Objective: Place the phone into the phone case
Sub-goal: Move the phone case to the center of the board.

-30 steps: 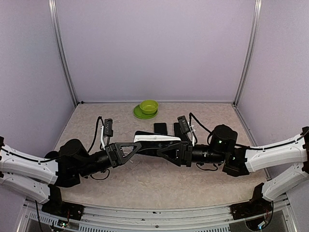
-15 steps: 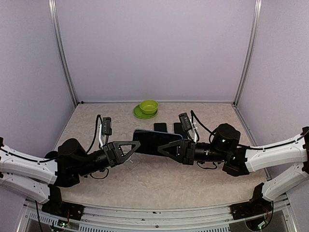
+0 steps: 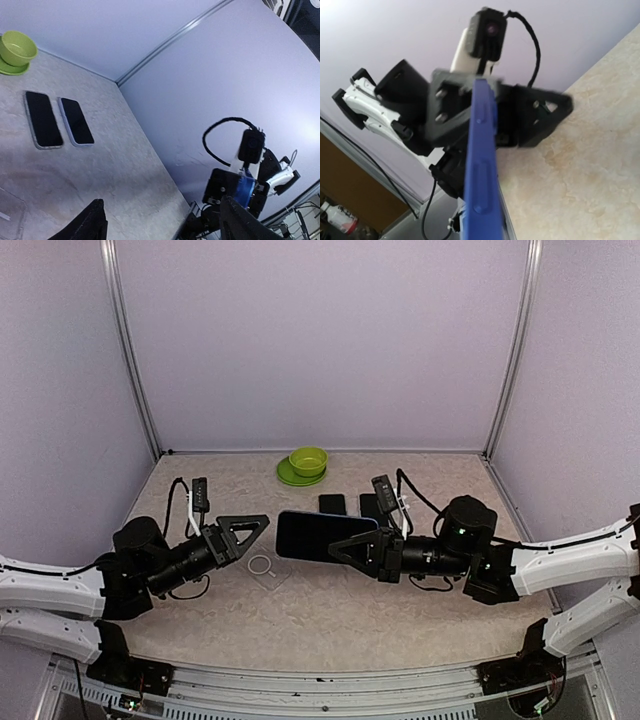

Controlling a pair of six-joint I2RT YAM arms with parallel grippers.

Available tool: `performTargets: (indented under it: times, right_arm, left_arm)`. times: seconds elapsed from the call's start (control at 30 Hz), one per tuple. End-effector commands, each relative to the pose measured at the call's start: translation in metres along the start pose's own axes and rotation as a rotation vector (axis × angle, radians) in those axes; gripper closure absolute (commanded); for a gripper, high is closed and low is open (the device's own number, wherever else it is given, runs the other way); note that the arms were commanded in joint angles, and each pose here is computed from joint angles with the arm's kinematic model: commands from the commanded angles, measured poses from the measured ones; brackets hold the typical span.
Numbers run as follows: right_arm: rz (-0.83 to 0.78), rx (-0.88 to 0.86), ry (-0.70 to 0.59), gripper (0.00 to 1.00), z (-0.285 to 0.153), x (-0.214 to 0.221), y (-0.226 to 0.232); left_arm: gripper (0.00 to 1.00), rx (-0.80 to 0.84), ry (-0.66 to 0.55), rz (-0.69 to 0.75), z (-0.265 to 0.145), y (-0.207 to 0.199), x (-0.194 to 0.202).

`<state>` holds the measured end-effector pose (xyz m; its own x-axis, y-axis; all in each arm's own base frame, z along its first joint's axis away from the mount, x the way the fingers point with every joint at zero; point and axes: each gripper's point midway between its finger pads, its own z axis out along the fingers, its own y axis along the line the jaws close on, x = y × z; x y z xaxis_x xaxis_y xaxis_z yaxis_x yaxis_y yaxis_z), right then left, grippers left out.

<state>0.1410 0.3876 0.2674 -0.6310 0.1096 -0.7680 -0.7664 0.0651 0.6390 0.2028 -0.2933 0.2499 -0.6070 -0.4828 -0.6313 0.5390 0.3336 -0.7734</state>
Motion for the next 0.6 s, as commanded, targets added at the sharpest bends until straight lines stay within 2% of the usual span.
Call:
performTargets:
  times: [0.0, 0.17, 0.43, 0.57]
  right_arm:
    - [-0.06, -0.002, -0.064, 1.0, -0.006, -0.021, 0.014]
    - [-0.045, 0.091, -0.036, 1.0, -0.004, -0.014, -0.006]
    - [-0.007, 0.234, 0.005, 1.0, -0.001, -0.002, -0.038]
    - [0.005, 0.294, 0.031, 1.0, 0.001, 0.003, -0.051]
  left_arm:
    - [0.21, -0.174, -0.05, 0.039, -0.011, 0.042, -0.015]
    - [0.16, -0.281, -0.083, 0.047, -0.02, 0.071, -0.029]
    - [0.16, -0.546, -0.106, 0.053, -0.03, 0.134, -0.039]
    - [0.16, -0.623, -0.107, 0.042, -0.03, 0.159, -0.044]
